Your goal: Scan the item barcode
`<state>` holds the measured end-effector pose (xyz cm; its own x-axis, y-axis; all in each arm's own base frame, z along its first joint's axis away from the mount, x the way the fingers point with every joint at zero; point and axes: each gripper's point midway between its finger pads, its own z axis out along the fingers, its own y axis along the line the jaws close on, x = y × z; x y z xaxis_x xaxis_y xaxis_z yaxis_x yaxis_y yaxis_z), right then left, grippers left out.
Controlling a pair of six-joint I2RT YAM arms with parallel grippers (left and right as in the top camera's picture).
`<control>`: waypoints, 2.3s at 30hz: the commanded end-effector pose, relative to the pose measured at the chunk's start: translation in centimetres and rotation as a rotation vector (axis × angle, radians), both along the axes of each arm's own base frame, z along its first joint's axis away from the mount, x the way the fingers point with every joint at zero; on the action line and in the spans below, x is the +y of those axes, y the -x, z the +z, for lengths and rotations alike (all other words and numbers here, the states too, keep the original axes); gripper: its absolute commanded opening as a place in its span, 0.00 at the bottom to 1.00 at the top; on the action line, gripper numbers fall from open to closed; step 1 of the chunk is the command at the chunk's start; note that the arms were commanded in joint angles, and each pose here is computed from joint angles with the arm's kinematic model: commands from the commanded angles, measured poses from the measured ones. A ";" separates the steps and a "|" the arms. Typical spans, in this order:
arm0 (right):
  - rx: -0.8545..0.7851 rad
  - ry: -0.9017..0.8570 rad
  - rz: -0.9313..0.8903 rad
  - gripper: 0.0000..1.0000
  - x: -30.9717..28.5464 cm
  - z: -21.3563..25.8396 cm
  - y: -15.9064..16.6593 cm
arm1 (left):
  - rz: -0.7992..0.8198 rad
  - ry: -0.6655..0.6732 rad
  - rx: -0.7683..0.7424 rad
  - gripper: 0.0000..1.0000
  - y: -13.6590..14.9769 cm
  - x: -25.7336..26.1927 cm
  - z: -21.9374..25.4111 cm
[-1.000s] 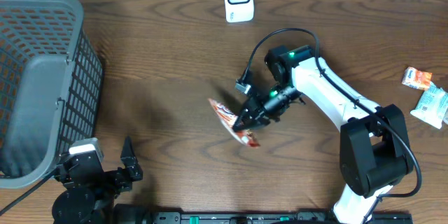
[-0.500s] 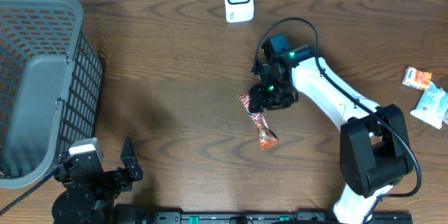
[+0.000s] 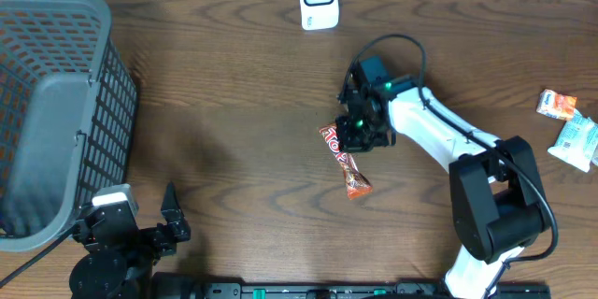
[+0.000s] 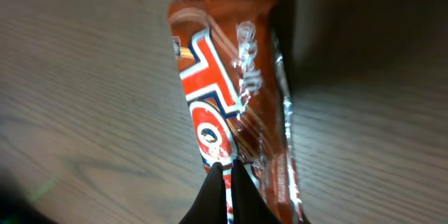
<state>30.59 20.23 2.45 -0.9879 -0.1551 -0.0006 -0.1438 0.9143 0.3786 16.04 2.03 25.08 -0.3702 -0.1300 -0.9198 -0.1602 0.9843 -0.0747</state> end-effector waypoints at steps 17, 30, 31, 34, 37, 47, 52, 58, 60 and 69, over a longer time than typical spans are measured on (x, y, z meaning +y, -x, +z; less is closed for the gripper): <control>-0.041 0.451 -0.149 0.01 -7.2 -2.6 -2.3 | -0.005 0.005 -0.005 0.98 0.0 -0.1 0.0; 0.023 0.291 -0.092 0.01 -3.4 2.4 -3.0 | -0.005 0.005 -0.005 0.98 0.0 -0.1 0.0; 0.032 0.296 -0.088 0.01 -3.5 1.7 -2.5 | -0.005 0.005 -0.005 0.98 0.0 -0.1 0.0; 0.051 0.314 -0.092 0.01 -4.0 -1.1 -1.1 | -0.005 0.005 -0.005 0.98 0.0 -0.1 0.0; 0.059 0.385 -0.159 0.01 -5.6 -3.2 -0.2 | -0.005 0.005 -0.005 0.98 0.0 -0.1 0.1; 0.039 0.398 -0.091 0.02 -5.5 -0.8 -1.2 | -0.005 0.005 -0.005 0.98 0.0 -0.1 0.1; 0.098 0.338 -0.037 0.57 -3.8 4.4 -0.9 | -0.005 0.005 -0.005 0.98 0.0 -0.1 0.1; 0.046 0.520 0.029 0.99 -5.2 6.2 0.0 | -0.005 0.005 -0.005 0.98 0.0 -0.1 0.1; 0.054 0.593 0.029 0.99 -5.8 5.3 1.0 | -0.005 0.005 -0.005 0.98 0.0 -0.1 0.1; 0.126 0.721 0.027 0.99 -7.9 0.7 5.1 | -0.005 0.005 -0.005 0.98 0.0 -0.1 0.1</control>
